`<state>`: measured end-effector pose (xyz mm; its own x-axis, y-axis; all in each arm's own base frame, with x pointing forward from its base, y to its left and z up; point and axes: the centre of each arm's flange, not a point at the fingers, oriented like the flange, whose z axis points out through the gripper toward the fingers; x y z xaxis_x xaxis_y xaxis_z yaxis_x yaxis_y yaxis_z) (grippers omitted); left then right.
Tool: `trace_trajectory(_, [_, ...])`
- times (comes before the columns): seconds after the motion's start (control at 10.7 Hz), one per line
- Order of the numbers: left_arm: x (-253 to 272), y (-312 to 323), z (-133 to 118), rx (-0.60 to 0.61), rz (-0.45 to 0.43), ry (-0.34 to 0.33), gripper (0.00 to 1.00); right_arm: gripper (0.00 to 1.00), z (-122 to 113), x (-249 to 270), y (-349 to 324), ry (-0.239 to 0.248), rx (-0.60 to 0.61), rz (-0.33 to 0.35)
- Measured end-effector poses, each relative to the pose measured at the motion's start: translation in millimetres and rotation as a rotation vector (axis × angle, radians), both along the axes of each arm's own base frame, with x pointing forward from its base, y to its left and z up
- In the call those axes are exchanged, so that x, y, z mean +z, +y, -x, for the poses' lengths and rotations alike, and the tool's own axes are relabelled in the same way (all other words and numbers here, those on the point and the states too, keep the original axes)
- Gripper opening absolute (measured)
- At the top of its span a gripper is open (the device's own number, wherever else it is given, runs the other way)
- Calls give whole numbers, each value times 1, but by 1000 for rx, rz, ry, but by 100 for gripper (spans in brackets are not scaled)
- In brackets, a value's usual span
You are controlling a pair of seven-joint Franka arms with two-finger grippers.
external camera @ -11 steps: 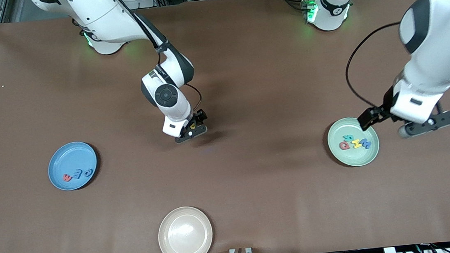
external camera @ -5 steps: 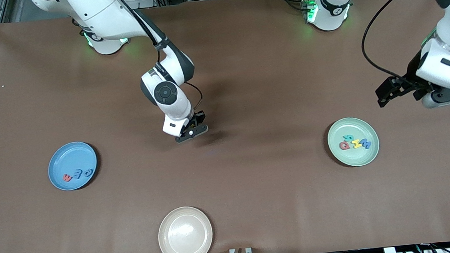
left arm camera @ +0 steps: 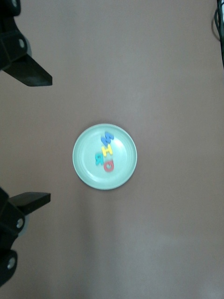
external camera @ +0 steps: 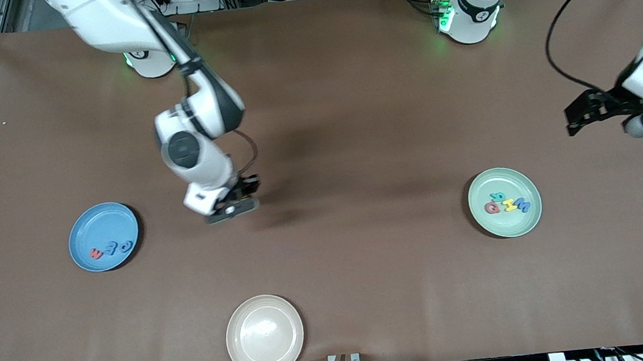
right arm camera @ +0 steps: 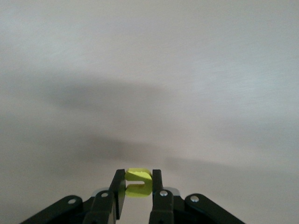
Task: Sort upper and lower case letters into plates
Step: 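Drop the yellow u on the blue plate with the right gripper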
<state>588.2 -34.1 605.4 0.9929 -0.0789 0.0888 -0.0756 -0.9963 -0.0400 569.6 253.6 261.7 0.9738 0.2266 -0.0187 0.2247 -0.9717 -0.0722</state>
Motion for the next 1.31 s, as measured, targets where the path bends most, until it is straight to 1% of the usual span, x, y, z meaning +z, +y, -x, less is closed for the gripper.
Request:
trace_trajectory(0.19, [5, 5, 3, -2, -2, -4, 100, 27, -28, 8, -83, 3, -24, 3])
trace_trajectory(0.28, [7, 4, 4, -4, -2, -8, 100, 27, -37, 8, -119, -2, -32, 21])
trace_trajectory(0.47, [8, 5, 4, -3, -2, -9, 100, 27, -46, 8, -177, -10, -53, 76])
trace_trajectory(0.56, [8, 6, 4, -1, -2, -8, 100, 27, -49, 8, -206, -9, -47, 85])
trace_trajectory(0.75, [7, 1, 5, -10, 0, -7, 100, 27, -50, 7, -264, -3, -27, 84])
trace_trajectory(0.84, [7, -6, 5, -21, 2, -7, 100, 27, -49, 6, -282, 1, -33, 83])
trace_trajectory(1.03, [7, -16, 6, -33, 25, -5, 100, 27, -46, 4, -295, 14, -38, 83])
trace_trajectory(1.12, [7, -16, 6, -33, 32, -5, 100, 27, -43, 1, -298, 25, -36, 82])
trace_trajectory(1.31, [5, -18, 8, -30, 58, 16, 100, 27, -30, -12, -314, 73, -47, 78])
